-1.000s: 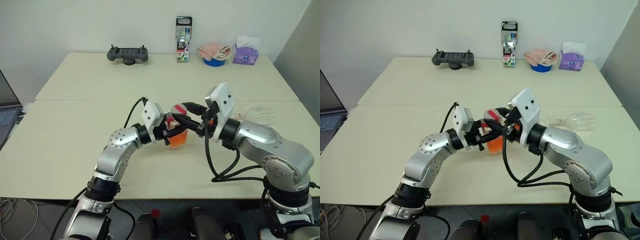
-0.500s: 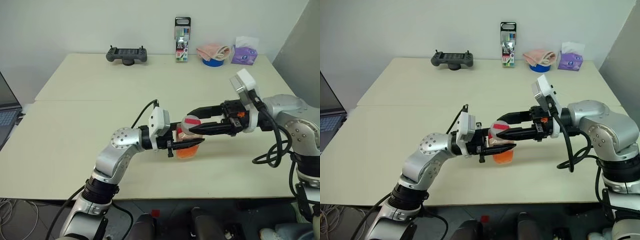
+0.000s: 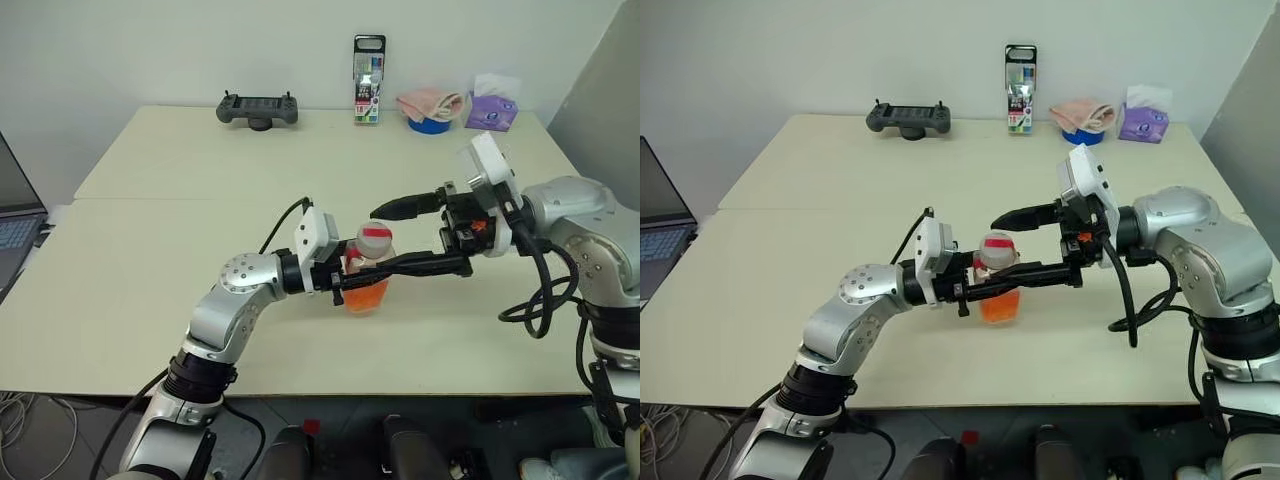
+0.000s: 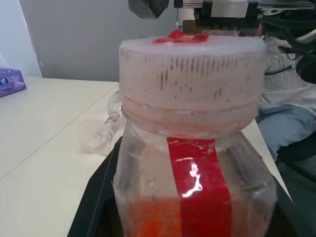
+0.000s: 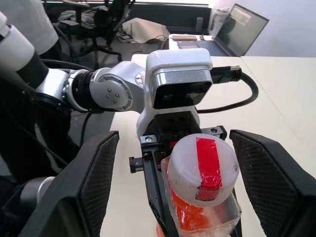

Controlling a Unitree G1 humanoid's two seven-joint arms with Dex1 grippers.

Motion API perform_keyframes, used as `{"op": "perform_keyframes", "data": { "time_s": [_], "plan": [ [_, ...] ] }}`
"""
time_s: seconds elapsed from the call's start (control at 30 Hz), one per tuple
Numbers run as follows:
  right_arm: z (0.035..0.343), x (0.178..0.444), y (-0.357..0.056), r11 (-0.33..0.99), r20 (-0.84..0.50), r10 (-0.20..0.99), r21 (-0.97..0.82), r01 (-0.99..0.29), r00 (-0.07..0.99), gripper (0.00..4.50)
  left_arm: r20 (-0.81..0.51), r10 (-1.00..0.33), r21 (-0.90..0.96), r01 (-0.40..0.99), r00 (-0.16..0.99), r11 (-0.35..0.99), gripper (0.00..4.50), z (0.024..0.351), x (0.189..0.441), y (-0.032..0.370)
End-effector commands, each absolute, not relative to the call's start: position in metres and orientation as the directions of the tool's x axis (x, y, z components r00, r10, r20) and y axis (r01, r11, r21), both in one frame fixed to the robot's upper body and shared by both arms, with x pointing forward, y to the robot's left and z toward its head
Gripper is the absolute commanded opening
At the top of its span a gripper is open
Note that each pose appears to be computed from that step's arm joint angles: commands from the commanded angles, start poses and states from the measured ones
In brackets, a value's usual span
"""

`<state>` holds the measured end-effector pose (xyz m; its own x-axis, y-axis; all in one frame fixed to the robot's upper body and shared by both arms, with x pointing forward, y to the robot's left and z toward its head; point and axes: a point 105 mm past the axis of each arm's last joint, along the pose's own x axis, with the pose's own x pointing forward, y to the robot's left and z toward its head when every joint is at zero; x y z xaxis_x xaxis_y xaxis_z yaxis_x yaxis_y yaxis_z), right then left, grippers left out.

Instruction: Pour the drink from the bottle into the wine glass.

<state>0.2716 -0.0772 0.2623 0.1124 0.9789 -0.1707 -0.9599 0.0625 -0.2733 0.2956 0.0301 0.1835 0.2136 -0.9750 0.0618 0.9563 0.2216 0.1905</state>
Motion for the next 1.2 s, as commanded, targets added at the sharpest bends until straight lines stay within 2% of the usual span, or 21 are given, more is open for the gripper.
{"op": "perform_keyframes", "data": {
  "time_s": [0.03, 0.17, 0.33, 0.43, 0.57, 0.87, 0.97, 1.2],
  "plan": [
    [0.283, 0.276, -0.077, 0.269, -0.053, 0.949, -0.384, -0.883, 0.312, 3.89, 0.114, -0.971, 0.235, 0.944, 0.212, 0.233, 1.76, 0.2, 0.299, 0.029],
    [0.274, 0.271, -0.07, 0.41, -0.002, 0.895, -0.389, -0.825, 0.445, 3.89, 0.159, -0.957, 0.21, 0.939, 0.241, 0.272, 1.76, 0.206, 0.309, 0.029],
    [0.256, 0.272, -0.074, 0.69, 0.077, 0.71, -0.275, -0.67, 0.699, 3.89, 0.158, -0.962, 0.215, 0.943, 0.222, 0.253, 1.76, 0.205, 0.312, 0.026],
    [0.253, 0.277, -0.081, 0.789, 0.101, 0.598, -0.246, -0.563, 0.795, 3.89, 0.148, -0.966, 0.215, 0.947, 0.212, 0.24, 1.76, 0.202, 0.312, 0.027],
    [0.253, 0.271, -0.073, 0.81, 0.136, 0.584, -0.156, -0.565, 0.8, 3.89, 0.128, -0.971, 0.221, 0.948, 0.203, 0.228, 1.76, 0.196, 0.314, 0.026],
    [0.254, 0.265, -0.062, 0.81, 0.125, 0.586, -0.109, -0.576, 0.801, 3.89, 0.112, -0.97, 0.229, 0.945, 0.214, 0.235, 1.74, 0.192, 0.319, 0.028],
    [0.249, 0.264, -0.059, 0.795, 0.088, 0.605, -0.107, -0.596, 0.791, 3.3, 0.11, -0.97, 0.229, 0.944, 0.216, 0.236, 1.74, 0.19, 0.317, 0.029],
    [0.244, 0.262, -0.053, 0.776, 0.052, 0.63, -0.086, -0.625, 0.775, 3.26, 0.109, -0.965, 0.25, 0.933, 0.238, 0.259, 1.74, 0.19, 0.319, 0.033]
  ]
}}
